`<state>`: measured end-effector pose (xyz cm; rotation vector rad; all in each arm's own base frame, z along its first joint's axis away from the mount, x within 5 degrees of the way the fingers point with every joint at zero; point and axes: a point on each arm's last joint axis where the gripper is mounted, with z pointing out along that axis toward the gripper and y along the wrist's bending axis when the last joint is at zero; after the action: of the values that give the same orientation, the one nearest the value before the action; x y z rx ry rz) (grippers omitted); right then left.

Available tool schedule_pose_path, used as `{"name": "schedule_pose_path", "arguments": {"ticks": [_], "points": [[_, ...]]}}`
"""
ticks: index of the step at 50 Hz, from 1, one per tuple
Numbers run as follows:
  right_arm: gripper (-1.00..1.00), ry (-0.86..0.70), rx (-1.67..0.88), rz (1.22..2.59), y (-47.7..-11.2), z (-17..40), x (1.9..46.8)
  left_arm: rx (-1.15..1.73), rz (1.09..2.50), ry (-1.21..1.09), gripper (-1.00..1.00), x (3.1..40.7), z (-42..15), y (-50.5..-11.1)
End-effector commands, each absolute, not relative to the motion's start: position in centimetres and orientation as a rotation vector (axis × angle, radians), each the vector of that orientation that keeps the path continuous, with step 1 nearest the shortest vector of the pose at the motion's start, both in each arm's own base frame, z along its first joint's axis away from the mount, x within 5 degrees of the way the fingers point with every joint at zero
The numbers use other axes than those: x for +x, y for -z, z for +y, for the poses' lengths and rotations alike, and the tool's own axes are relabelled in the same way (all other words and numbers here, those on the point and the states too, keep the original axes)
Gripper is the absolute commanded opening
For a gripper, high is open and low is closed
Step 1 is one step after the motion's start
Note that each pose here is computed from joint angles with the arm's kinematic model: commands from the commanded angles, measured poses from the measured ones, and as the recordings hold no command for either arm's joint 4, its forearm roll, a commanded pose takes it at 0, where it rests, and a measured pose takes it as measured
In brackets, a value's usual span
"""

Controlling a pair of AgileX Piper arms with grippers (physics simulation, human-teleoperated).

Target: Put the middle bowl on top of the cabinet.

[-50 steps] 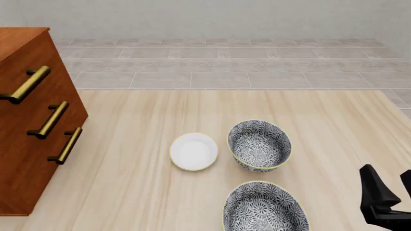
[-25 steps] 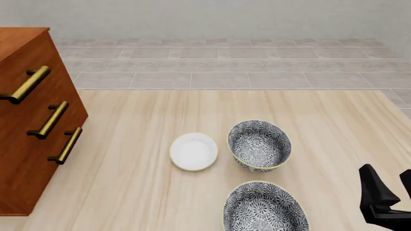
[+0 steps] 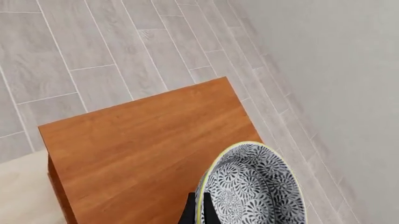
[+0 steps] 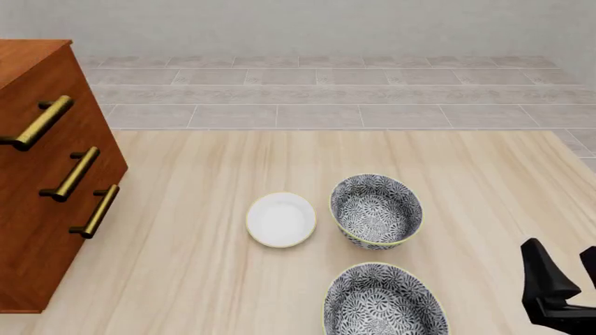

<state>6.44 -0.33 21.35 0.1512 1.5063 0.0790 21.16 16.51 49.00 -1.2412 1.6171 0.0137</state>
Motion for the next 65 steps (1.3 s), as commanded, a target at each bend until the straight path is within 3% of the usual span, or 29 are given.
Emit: {"name": "schedule_pose_path", "arguments": {"ticks": [1, 65], "points": [[1.00, -0.079, 0.152, 1.506, -21.4, -0.3, 6.5, -1.242, 1.595, -0.001, -1.00, 21.0, 16.4, -49.1], [1.00, -0.075, 0.152, 1.505, -21.3, -0.3, 6.4, -1.260, 1.630, -0.023, -1.00, 21.3, 17.1, -47.3]]}}
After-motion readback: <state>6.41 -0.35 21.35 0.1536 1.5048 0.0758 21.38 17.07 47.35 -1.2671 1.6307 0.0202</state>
